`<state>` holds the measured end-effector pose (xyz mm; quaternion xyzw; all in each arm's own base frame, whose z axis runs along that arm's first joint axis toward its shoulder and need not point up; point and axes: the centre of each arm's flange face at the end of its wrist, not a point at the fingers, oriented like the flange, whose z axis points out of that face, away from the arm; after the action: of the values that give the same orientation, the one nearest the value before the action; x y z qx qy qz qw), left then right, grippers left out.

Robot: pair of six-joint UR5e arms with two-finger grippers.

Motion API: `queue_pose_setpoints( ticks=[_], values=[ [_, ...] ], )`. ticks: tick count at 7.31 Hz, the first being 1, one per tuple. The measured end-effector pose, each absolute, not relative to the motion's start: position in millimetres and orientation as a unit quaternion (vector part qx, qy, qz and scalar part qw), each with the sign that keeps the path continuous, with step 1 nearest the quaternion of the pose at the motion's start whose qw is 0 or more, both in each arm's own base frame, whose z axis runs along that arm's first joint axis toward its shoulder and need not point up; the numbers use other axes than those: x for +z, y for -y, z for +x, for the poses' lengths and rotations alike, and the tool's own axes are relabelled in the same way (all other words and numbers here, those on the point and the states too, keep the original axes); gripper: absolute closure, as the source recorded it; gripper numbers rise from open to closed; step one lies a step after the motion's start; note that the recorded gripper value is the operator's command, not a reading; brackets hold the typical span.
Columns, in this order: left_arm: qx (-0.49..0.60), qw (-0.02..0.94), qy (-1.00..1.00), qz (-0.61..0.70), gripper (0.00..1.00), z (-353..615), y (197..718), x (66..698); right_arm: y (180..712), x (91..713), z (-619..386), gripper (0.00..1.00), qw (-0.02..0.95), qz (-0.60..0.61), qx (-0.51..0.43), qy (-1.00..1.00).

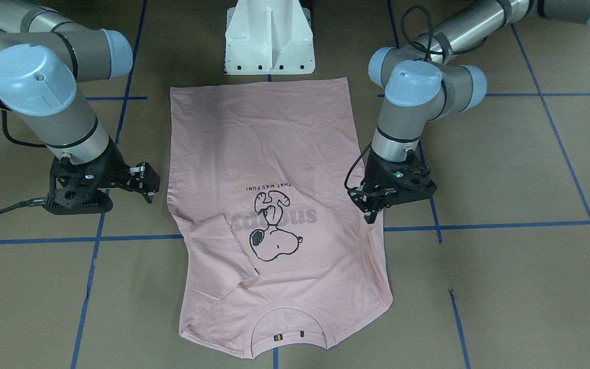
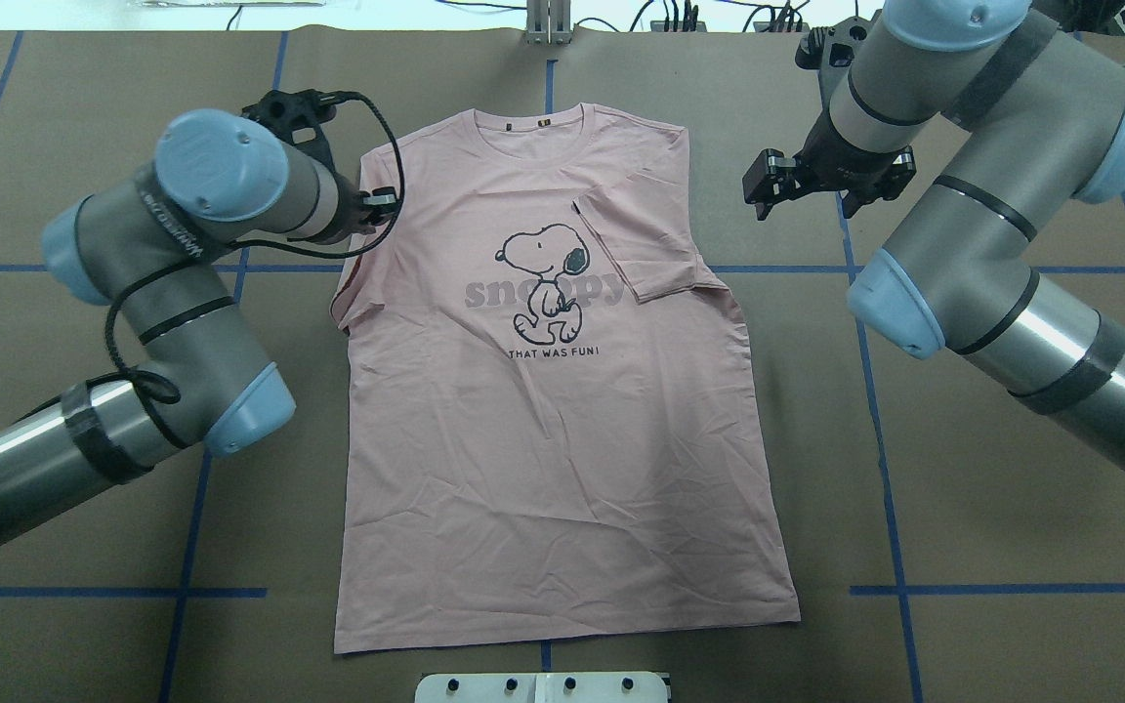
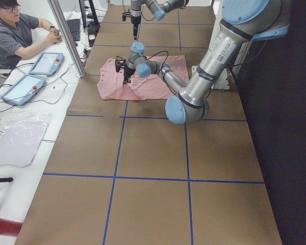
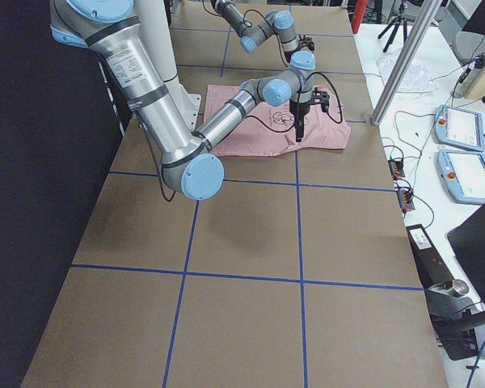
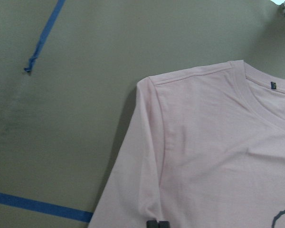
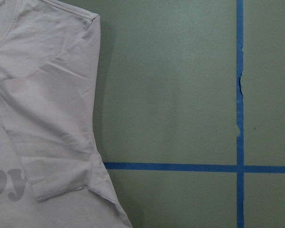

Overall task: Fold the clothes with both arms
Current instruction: 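Grasp the sleeve nearest the left gripper and fold it inward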

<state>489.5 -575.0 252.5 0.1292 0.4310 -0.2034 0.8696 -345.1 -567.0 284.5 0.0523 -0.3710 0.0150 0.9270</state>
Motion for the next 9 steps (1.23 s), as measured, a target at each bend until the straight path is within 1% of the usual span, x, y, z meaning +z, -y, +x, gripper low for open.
queue_pose_setpoints(
  ticks=[4,5,6,9],
  values=[
    [-0.219,0.849,-0.464,0.13,1.0,526.8,605.0,218.5,567.4,286.0,-345.3,0.0,0.928,0.052,0.015,0.37],
    [-0.228,0.839,-0.477,0.129,0.66,531.5,608.3,216.5,567.6,287.2,-345.5,0.0,0.928,0.051,0.016,0.369],
    [-0.238,0.832,-0.486,0.125,0.01,534.4,610.4,218.1,567.7,288.7,-345.6,0.0,0.928,0.05,0.016,0.368],
    [-0.24,0.812,-0.519,0.121,0.0,547.2,598.6,219.2,566.3,292.4,-346.9,0.0,0.929,0.048,0.017,0.366]
  ],
)
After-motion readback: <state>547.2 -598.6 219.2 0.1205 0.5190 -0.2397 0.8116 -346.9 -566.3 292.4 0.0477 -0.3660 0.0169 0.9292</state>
